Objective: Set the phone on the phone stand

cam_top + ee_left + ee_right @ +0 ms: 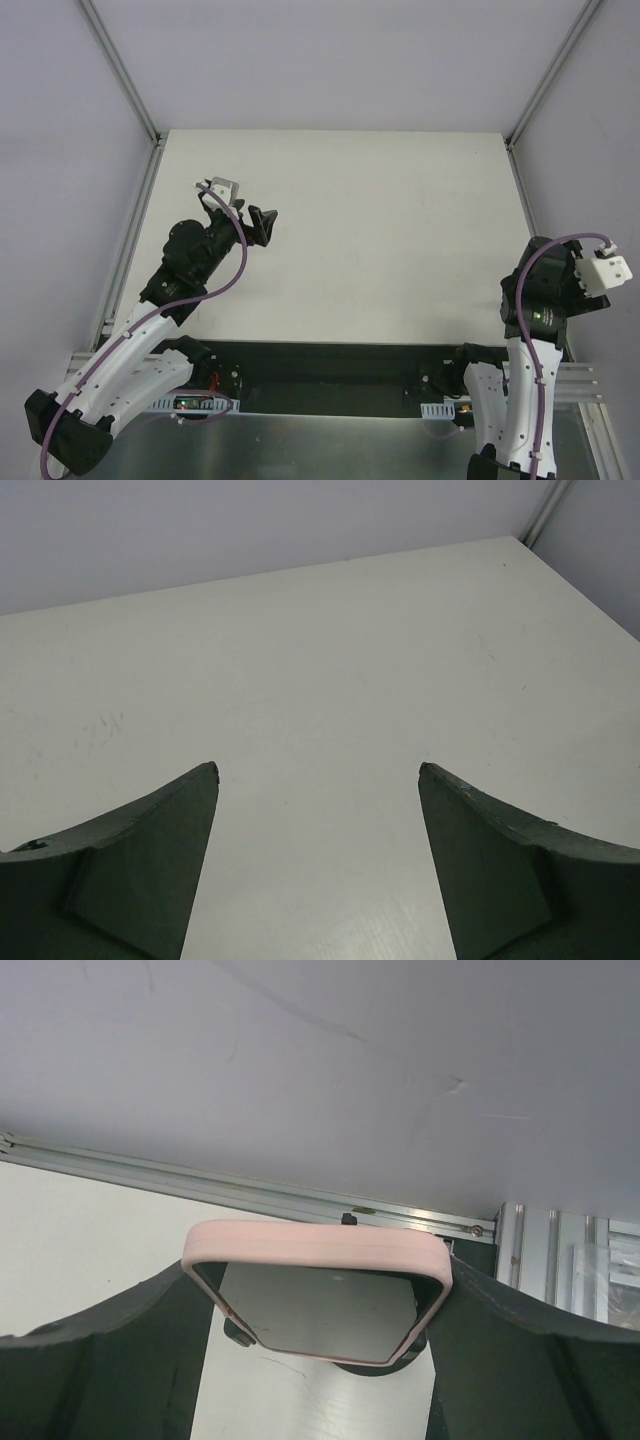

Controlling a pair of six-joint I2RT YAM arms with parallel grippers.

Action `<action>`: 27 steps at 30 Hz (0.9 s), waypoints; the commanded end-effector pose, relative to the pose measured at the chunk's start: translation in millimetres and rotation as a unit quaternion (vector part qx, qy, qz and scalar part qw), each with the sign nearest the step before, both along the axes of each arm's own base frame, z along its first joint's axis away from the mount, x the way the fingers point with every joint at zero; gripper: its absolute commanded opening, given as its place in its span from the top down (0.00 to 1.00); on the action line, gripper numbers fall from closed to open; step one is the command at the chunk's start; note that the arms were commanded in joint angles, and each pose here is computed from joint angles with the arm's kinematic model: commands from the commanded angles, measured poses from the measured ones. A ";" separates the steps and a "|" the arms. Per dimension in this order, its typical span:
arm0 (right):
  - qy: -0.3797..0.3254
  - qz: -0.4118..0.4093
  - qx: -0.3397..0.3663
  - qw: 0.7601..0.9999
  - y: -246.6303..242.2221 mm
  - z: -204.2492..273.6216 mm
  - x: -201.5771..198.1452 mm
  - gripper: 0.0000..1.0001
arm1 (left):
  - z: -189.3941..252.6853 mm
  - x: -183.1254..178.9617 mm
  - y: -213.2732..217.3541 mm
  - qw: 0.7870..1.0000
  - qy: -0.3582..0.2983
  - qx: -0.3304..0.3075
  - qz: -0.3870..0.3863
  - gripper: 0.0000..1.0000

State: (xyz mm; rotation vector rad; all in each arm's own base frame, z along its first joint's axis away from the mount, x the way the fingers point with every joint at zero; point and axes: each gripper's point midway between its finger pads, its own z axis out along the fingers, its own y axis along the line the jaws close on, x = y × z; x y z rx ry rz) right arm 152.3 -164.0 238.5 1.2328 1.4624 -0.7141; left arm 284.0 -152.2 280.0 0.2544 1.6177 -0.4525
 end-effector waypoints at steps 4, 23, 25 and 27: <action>0.012 0.053 0.019 0.998 12.0 -4.9 9.0 0.03 | 29.3 -0.9 -3.3 0.999 -0.028 -0.028 -0.010 0.20; 0.036 0.250 -0.042 0.967 53.2 98.8 12.2 0.03 | 24.2 0.1 -8.5 0.999 -0.016 -0.030 -0.019 0.21; 0.053 0.317 -0.042 0.946 70.7 102.3 29.1 0.03 | 23.3 0.7 -8.7 0.999 -0.015 -0.029 -0.019 0.21; 0.057 0.411 -0.036 0.909 103.2 99.2 46.9 0.03 | 22.3 1.2 -9.0 0.999 -0.014 -0.029 -0.019 0.21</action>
